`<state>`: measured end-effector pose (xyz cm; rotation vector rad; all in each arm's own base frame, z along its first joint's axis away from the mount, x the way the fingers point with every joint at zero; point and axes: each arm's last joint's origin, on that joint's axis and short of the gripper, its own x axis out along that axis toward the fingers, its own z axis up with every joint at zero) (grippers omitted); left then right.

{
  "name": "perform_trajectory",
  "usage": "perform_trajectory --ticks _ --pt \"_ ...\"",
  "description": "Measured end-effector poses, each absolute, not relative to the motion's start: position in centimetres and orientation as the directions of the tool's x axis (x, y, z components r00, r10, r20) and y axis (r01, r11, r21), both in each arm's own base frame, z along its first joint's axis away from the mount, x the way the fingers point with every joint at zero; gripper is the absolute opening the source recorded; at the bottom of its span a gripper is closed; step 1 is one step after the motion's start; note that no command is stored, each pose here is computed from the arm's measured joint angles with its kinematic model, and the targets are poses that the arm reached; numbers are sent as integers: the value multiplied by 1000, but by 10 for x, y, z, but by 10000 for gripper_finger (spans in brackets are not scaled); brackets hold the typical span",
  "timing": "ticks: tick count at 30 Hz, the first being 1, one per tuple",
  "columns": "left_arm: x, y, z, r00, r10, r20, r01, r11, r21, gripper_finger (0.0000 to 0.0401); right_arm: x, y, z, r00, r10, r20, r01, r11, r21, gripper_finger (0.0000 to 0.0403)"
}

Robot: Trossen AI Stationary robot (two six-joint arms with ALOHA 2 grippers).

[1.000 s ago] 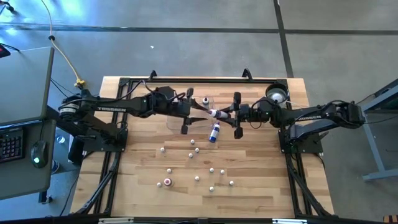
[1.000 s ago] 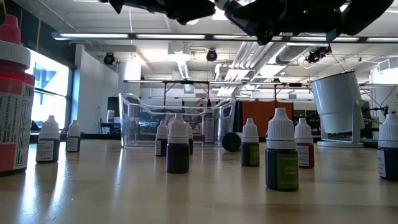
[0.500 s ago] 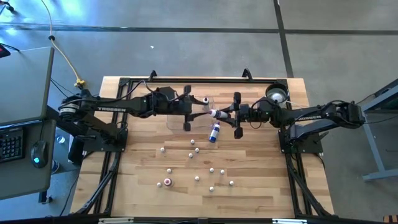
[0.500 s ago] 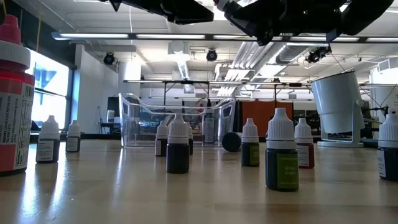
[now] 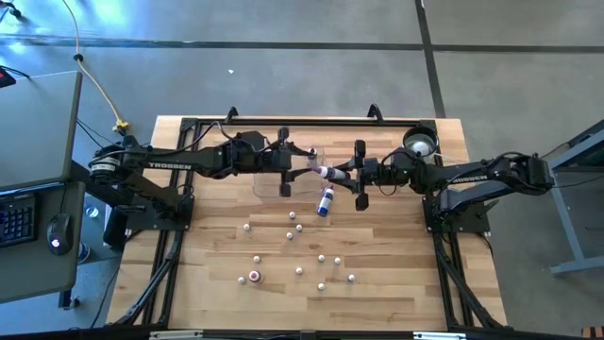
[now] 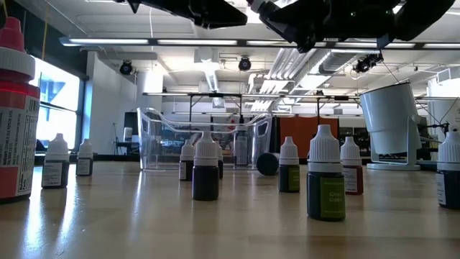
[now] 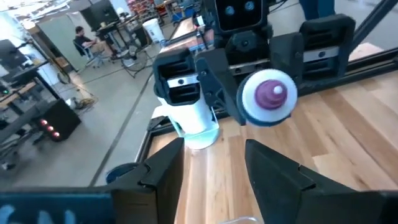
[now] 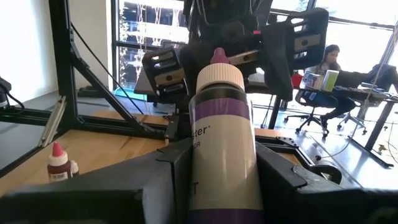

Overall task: Pick & Place food coloring
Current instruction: Put the large purple food coloring bottle into the transparent bin

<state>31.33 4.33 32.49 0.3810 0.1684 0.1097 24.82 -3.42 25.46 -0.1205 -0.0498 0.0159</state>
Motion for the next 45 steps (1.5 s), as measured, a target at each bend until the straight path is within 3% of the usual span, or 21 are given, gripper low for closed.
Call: perform_trajectory --ticks 6,11,15,33,37,45 --pt "313 41 323 984 81 -158 -17 929 369 228 248 -34 255 999 19 48 -13 993 -120 124" --pt "314 38 329 994 -44 -102 74 946 316 260 248 -34 254 999 19 43 -14 993 -120 124" --pt "314 36 332 993 -93 -72 109 963 248 264 248 -34 254 999 18 44 -13 993 -120 124" --pt "338 41 314 998 -54 -17 57 979 198 263 248 -34 254 999 19 47 -13 993 -120 124" --pt "338 41 315 998 -54 -16 56 979 198 239 248 -34 254 999 19 46 -13 993 -120 124" --pt "338 41 314 998 -53 -16 55 978 200 137 248 -34 254 999 19 44 -14 993 -120 124"
